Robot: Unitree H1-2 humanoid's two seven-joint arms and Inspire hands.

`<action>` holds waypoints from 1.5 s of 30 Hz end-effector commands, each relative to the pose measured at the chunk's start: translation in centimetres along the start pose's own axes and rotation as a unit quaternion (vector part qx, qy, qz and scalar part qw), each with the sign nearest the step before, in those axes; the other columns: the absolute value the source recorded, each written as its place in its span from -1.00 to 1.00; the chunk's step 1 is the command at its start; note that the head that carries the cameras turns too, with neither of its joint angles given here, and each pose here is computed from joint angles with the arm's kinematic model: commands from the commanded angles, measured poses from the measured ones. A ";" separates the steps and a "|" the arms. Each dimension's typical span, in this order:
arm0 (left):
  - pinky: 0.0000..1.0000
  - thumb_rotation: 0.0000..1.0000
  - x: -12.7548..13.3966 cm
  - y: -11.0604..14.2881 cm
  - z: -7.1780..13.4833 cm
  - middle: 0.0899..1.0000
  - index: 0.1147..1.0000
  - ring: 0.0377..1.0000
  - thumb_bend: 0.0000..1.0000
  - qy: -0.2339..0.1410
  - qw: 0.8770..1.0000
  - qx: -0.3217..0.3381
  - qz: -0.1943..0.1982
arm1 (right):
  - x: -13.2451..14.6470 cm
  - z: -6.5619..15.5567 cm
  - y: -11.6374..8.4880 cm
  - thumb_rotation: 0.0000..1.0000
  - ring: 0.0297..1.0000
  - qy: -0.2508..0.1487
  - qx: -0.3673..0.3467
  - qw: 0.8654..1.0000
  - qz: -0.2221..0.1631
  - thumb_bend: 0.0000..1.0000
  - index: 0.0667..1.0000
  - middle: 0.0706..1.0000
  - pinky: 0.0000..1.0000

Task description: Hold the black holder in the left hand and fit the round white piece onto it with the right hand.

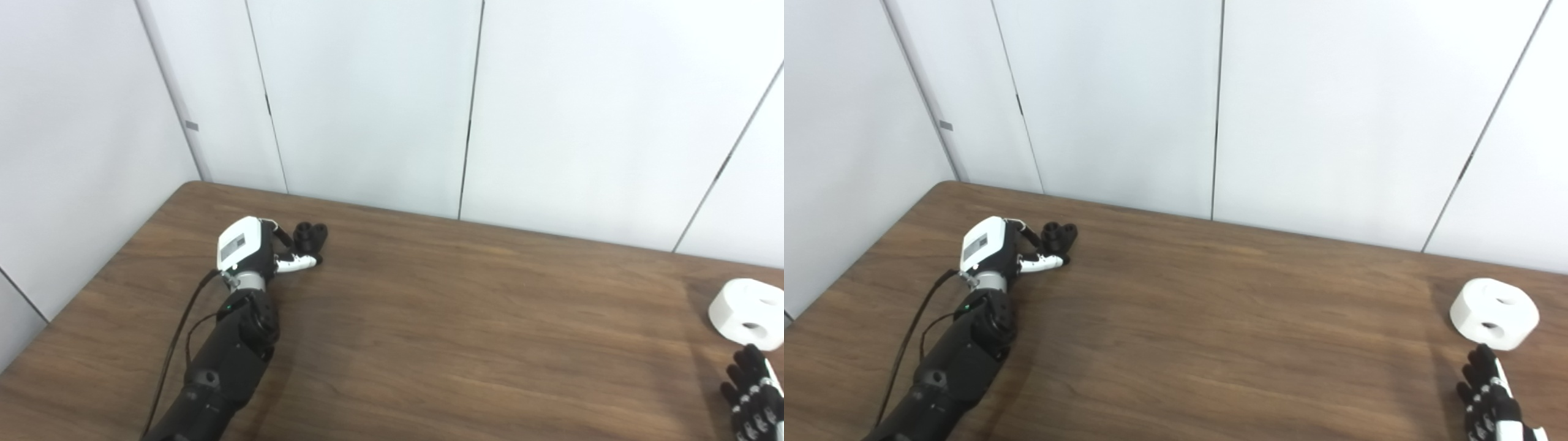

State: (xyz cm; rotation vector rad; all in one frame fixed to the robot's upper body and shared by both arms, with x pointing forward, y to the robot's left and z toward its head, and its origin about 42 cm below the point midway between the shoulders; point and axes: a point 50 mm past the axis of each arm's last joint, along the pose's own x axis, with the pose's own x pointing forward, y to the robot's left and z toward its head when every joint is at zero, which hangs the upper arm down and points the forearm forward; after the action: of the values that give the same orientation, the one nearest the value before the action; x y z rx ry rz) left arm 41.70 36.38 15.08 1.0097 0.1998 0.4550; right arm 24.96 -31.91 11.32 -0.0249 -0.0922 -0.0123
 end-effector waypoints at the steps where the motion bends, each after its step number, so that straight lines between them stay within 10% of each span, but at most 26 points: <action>1: 0.80 -0.88 0.7 1.3 0.8 0.57 -0.17 0.80 0.07 -0.018 0.999 -0.010 0.031 | -1.8 -1.8 0.5 1.00 1.00 0.031 0.018 0.999 -0.006 0.27 1.00 1.00 1.00; 27: 0.72 -0.90 -0.2 1.3 2.0 0.53 -0.16 0.75 0.04 -0.063 0.998 0.001 -0.006 | -1.7 -1.8 0.9 1.00 1.00 0.021 0.020 1.000 -0.007 0.30 1.00 0.97 1.00; 45: 0.46 -0.90 -8.3 1.6 3.8 0.48 -0.16 0.63 0.04 -0.228 0.970 -0.044 -0.074 | -1.5 -1.7 1.8 1.00 0.98 0.014 0.015 1.000 0.000 0.37 1.00 0.93 1.00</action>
State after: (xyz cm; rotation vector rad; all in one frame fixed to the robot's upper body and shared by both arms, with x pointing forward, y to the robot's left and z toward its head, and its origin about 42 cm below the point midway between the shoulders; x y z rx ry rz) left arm 34.98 30.90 16.09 0.9810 -0.0527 0.0885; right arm 24.96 -31.43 11.33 -0.0376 -0.1010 -0.0069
